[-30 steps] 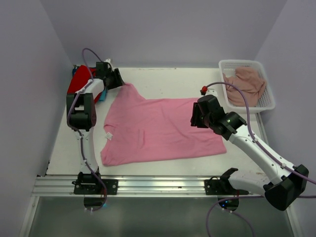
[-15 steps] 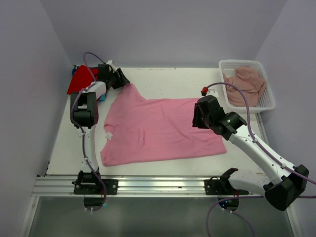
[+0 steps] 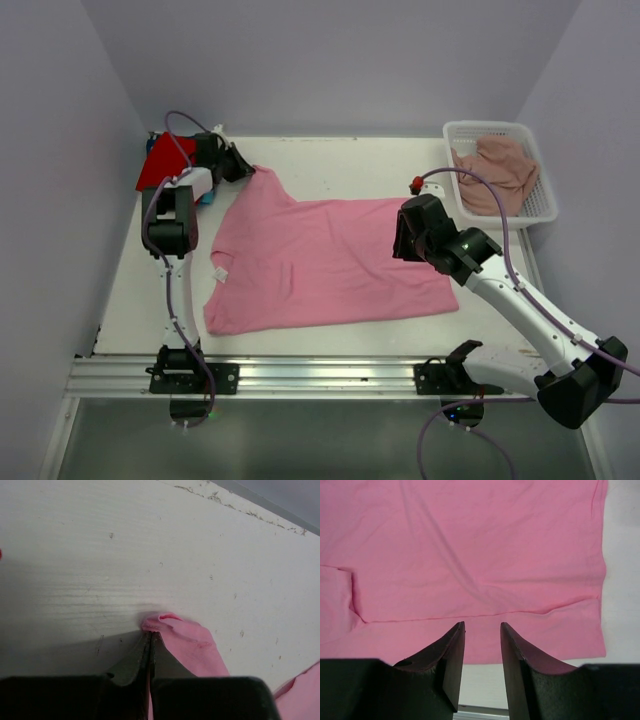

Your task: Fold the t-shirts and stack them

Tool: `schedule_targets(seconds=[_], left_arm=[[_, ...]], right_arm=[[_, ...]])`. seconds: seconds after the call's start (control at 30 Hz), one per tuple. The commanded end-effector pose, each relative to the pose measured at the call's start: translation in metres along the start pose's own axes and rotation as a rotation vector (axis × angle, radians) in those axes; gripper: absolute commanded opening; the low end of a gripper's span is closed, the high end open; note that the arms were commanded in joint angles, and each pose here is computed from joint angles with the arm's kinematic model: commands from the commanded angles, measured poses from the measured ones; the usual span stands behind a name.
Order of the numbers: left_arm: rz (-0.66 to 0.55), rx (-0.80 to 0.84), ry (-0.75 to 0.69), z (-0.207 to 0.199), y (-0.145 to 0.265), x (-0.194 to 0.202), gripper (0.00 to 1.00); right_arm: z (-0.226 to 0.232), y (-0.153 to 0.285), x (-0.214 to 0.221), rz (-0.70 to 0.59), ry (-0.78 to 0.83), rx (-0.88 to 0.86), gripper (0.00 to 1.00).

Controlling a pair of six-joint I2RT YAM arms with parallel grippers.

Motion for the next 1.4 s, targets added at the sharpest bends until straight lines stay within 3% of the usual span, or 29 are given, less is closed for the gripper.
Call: schedule_targets(seconds=[0.0, 0.13, 0.3, 0.47, 0.7, 1.0, 1.17, 1.37], left_arm=[[0.022, -0.084, 0.016, 0.027, -0.005, 0.009, 0.00], [0.021, -0.071, 0.013, 0.025, 0.003, 0.012, 0.00], [-0.063, 0.018, -0.020, 0.000, 0.025, -0.007, 0.00], [-0.088, 0.074, -0.023, -0.021, 0.050, -0.012, 0.00], [-0.122, 0.123, -0.050, -0.050, 0.090, -0.019, 0.00], [-0.086, 0.152, -0.021, -0.068, 0.127, -0.009, 0.00], [-0.075, 0.158, -0.012, -0.072, 0.148, 0.004, 0.00], [-0.064, 0.163, -0.027, -0.074, 0.167, 0.017, 0.00]], right_arm=[[-0.004, 0.004, 0.001, -0.025, -0.001, 0.022, 0.38], [-0.003, 0.001, 0.002, -0.024, -0.001, 0.024, 0.38], [-0.007, -0.013, 0.002, -0.045, -0.004, 0.104, 0.36], [-0.021, -0.044, -0.014, -0.016, -0.079, 0.258, 0.57], [-0.042, -0.097, -0.061, -0.012, -0.204, 0.398, 0.73], [-0.075, -0.183, -0.103, 0.098, -0.255, 0.499, 0.70], [-0.098, -0.226, -0.101, 0.198, -0.288, 0.551, 0.64], [-0.109, -0.249, -0.100, 0.217, -0.323, 0.564, 0.49]])
Point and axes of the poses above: each gripper's point midway between its finger pads, its own y axis back along the fingers, its own z axis along the line the jaws close on, x = y × z, the point moved 9 cm from there along y, back along the fingers, and after that the axes turned 10 degrees about y, right-handed, at the moved point
